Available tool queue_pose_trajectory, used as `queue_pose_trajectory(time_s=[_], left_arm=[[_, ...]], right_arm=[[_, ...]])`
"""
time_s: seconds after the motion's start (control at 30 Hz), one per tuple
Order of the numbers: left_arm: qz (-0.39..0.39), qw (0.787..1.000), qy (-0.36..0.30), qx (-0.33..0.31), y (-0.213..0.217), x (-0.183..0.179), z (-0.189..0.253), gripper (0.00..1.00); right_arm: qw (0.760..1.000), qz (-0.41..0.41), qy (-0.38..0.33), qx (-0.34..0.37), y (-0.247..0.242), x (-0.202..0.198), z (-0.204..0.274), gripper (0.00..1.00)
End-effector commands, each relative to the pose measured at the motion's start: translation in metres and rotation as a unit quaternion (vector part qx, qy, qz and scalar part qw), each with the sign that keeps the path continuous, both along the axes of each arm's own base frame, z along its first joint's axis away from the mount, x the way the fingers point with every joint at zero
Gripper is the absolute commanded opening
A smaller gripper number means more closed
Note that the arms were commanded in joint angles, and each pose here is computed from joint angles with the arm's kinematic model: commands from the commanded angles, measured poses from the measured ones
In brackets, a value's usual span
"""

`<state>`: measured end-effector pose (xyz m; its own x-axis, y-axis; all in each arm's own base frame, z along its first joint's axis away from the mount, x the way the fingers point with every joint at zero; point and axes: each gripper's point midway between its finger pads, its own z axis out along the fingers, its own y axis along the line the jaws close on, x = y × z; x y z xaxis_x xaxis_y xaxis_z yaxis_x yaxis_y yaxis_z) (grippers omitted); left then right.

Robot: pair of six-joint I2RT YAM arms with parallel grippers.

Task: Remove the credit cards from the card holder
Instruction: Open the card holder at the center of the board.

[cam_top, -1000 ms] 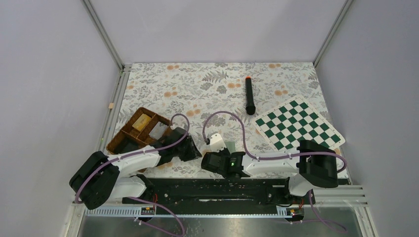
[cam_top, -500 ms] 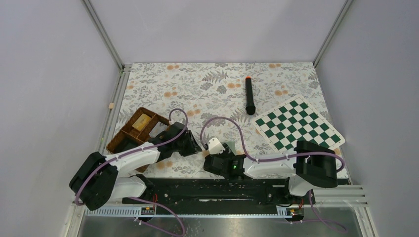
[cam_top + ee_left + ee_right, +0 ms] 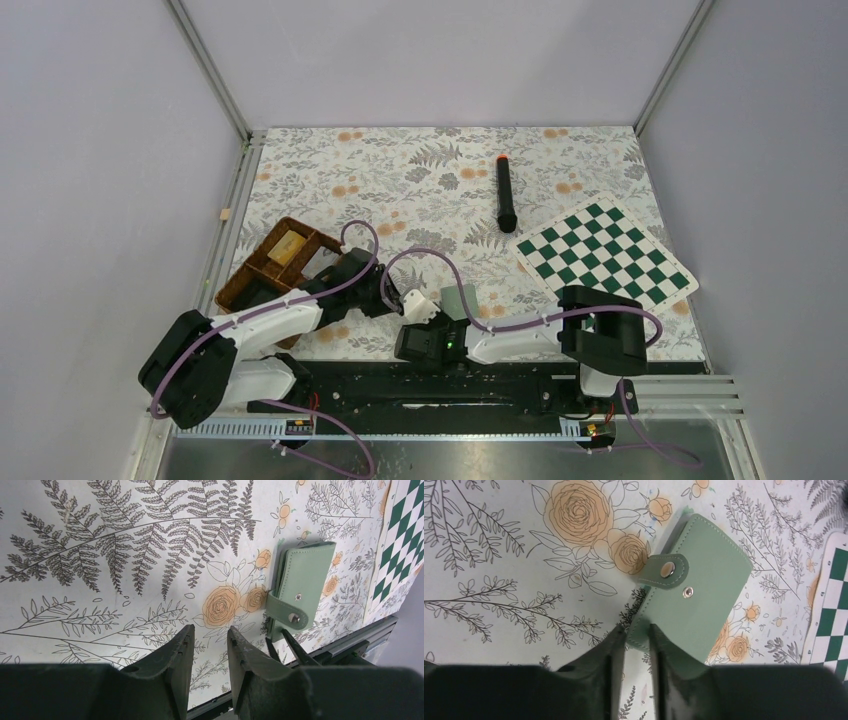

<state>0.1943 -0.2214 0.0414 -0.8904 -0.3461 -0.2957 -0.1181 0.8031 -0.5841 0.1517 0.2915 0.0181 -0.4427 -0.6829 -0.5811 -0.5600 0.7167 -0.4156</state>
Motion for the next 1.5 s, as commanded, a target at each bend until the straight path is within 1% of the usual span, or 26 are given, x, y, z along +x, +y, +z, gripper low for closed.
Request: queue_pose_trajectory(time_s=[0.0, 0.13, 0.17, 0.27, 0.4, 0.6, 0.67, 0.83, 0.93, 1.03, 1.17, 1.23, 1.37, 1.47], left_arm=[[0.005, 1.0, -0.016, -0.008, 0.0, 0.006, 0.005, 0.31], [0.004, 1.0, -0.016, -0.009, -0.001, 0.006, 0.005, 0.31], [0.003, 1.0, -0.016, -0.01, -0.002, 0.006, 0.006, 0.31], [0.004, 1.0, -0.013, -0.009, -0.002, 0.006, 0.004, 0.31], [0.0, 1.0, -0.014, -0.011, -0.003, 0.006, 0.003, 0.31], [-0.027, 0.999, -0.022, -0.02, -0.012, 0.006, 0.006, 0.33], [-0.035, 0.999, -0.029, -0.022, -0.015, 0.006, 0.009, 0.36], [-0.091, 0.993, -0.067, -0.033, -0.042, 0.0, 0.024, 0.5], [-0.122, 0.988, -0.092, -0.022, -0.061, -0.002, 0.031, 0.54], [-0.136, 0.986, -0.097, -0.01, -0.072, -0.003, 0.028, 0.57], [-0.142, 0.983, -0.114, -0.028, -0.089, -0.001, 0.033, 0.61], [-0.141, 0.983, -0.119, -0.023, -0.093, 0.001, 0.032, 0.63], [-0.128, 0.986, -0.106, 0.004, -0.092, 0.006, 0.019, 0.63], [-0.124, 0.987, -0.097, 0.018, -0.09, 0.007, 0.013, 0.61]], right_arm=[[0.999, -0.013, -0.037, -0.009, -0.003, 0.006, 0.015, 0.23], [0.999, -0.021, -0.05, -0.006, -0.008, 0.01, 0.02, 0.03], [0.998, -0.022, -0.053, -0.005, -0.009, 0.01, 0.021, 0.0], [0.998, -0.024, -0.06, 0.002, -0.01, 0.012, 0.028, 0.0], [0.998, -0.018, -0.056, 0.028, -0.006, 0.01, 0.041, 0.0], [0.993, 0.002, -0.019, 0.117, 0.008, -0.003, 0.049, 0.0], [0.991, -0.001, -0.017, 0.133, 0.006, -0.004, 0.054, 0.0], [0.986, -0.016, -0.026, 0.166, -0.005, -0.003, 0.065, 0.0], [0.981, -0.024, -0.031, 0.188, -0.01, -0.002, 0.068, 0.0], [0.978, -0.034, -0.035, 0.204, -0.015, -0.002, 0.07, 0.0], [0.976, -0.043, -0.037, 0.212, -0.02, -0.002, 0.07, 0.0], [0.974, -0.047, -0.038, 0.217, -0.023, -0.002, 0.069, 0.0], [0.971, -0.052, -0.039, 0.231, -0.026, -0.002, 0.072, 0.0], [0.968, -0.058, -0.041, 0.241, -0.029, -0.002, 0.074, 0.0]])
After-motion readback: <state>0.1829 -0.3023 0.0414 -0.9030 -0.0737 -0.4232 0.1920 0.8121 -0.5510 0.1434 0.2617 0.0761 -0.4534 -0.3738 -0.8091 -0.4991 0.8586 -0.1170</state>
